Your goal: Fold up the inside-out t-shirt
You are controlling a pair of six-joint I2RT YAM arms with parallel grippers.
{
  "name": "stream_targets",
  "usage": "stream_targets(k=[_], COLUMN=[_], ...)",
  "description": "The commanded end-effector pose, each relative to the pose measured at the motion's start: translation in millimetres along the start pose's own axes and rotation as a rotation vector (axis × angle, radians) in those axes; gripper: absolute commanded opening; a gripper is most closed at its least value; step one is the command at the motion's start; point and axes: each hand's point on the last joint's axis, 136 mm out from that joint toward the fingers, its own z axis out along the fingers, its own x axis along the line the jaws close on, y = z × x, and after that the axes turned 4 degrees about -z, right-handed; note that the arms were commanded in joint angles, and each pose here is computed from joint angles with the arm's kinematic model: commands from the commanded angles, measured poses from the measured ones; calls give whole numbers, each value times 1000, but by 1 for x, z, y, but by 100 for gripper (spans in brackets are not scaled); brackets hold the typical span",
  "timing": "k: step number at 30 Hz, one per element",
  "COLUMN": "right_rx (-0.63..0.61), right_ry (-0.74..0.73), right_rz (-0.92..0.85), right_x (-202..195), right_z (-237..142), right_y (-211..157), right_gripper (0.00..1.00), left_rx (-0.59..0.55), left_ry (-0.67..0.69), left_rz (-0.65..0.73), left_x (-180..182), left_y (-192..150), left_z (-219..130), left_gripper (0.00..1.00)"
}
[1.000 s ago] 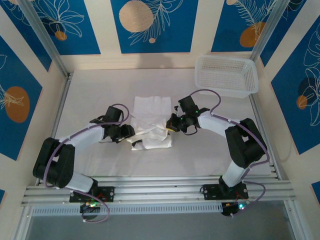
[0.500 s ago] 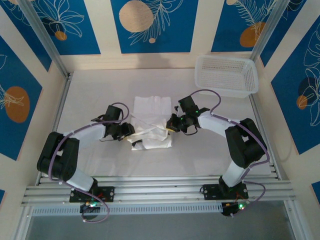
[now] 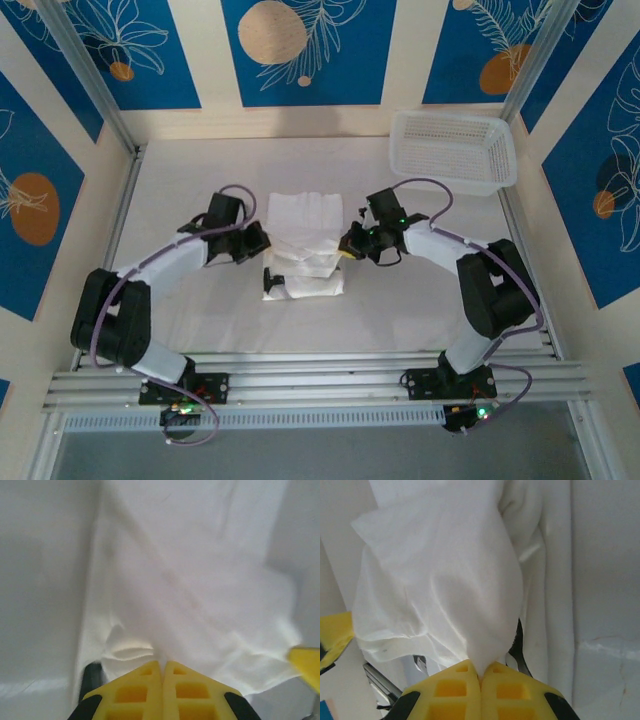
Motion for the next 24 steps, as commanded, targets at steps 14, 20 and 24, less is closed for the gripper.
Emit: stream_targets(k=[14,20,24], right_rx=[-71,-98,-96], right_ry=[129,142,131], right_rz=[153,125,82], right_x=[11,14,10], right_z=[20,-8,-26], right_y=[161,182,149], right_gripper=[29,37,35], left_rx=[-138,-198,-165], left_ry=[-24,-50,-28], left_rz=[-74,-61,-28], left_x=[-27,-30,-19], left_y=[157,196,172], left_z=[63,35,12], left_gripper=[27,46,44])
